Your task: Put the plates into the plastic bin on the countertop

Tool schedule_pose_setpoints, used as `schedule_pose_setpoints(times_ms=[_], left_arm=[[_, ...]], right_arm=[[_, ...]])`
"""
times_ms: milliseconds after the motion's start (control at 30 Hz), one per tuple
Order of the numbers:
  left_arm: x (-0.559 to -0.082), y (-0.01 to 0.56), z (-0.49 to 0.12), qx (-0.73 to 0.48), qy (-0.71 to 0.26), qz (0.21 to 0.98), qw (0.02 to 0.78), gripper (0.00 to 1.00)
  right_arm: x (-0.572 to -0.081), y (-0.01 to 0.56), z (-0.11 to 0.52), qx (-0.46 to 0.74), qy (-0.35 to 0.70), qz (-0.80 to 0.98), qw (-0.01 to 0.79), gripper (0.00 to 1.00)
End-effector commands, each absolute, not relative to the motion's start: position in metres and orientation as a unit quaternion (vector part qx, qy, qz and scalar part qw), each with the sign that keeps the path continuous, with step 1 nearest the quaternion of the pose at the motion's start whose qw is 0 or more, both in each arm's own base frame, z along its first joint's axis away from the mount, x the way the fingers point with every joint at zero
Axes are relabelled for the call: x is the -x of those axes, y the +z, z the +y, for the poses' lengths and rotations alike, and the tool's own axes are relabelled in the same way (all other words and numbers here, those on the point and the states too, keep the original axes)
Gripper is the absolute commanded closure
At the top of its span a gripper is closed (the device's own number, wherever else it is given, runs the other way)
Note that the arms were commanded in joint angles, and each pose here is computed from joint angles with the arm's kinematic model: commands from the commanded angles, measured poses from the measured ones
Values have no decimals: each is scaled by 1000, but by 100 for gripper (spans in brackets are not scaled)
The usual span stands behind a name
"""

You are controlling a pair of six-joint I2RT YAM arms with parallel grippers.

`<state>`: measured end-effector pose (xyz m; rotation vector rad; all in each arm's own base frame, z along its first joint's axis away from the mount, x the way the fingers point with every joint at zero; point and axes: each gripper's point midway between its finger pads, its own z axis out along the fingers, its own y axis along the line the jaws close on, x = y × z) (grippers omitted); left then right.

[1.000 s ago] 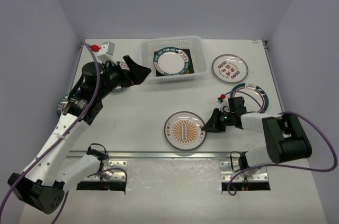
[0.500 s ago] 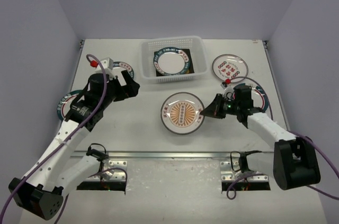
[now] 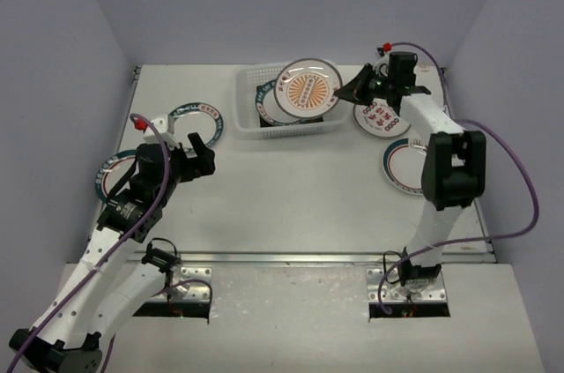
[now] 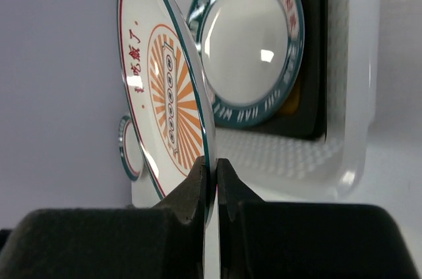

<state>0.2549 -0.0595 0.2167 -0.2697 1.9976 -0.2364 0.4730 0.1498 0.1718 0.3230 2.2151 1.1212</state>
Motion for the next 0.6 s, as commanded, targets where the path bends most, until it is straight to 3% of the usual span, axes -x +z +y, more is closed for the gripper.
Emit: schedule_pose_setpoints(times_ms=[0, 133, 233, 500, 567], left_arm=[[-261, 230, -61, 104, -108, 821, 550, 0], [-262, 229, -65, 97, -113, 822, 549, 0], [-263, 228, -66, 95, -115, 824, 546, 0], [-265, 226, -68, 91, -117, 827, 543, 0], [-265, 226, -69, 90, -118, 827, 542, 0]], right_arm=[[-537, 179, 160, -116, 430, 831, 334, 100], [-581, 184, 180, -83, 447, 829, 327, 100], [-592, 150, 187, -81, 444, 838, 307, 100], [-584, 122, 206, -48, 453, 848, 270, 100], [-579, 117, 209, -35, 445, 855, 264, 95]])
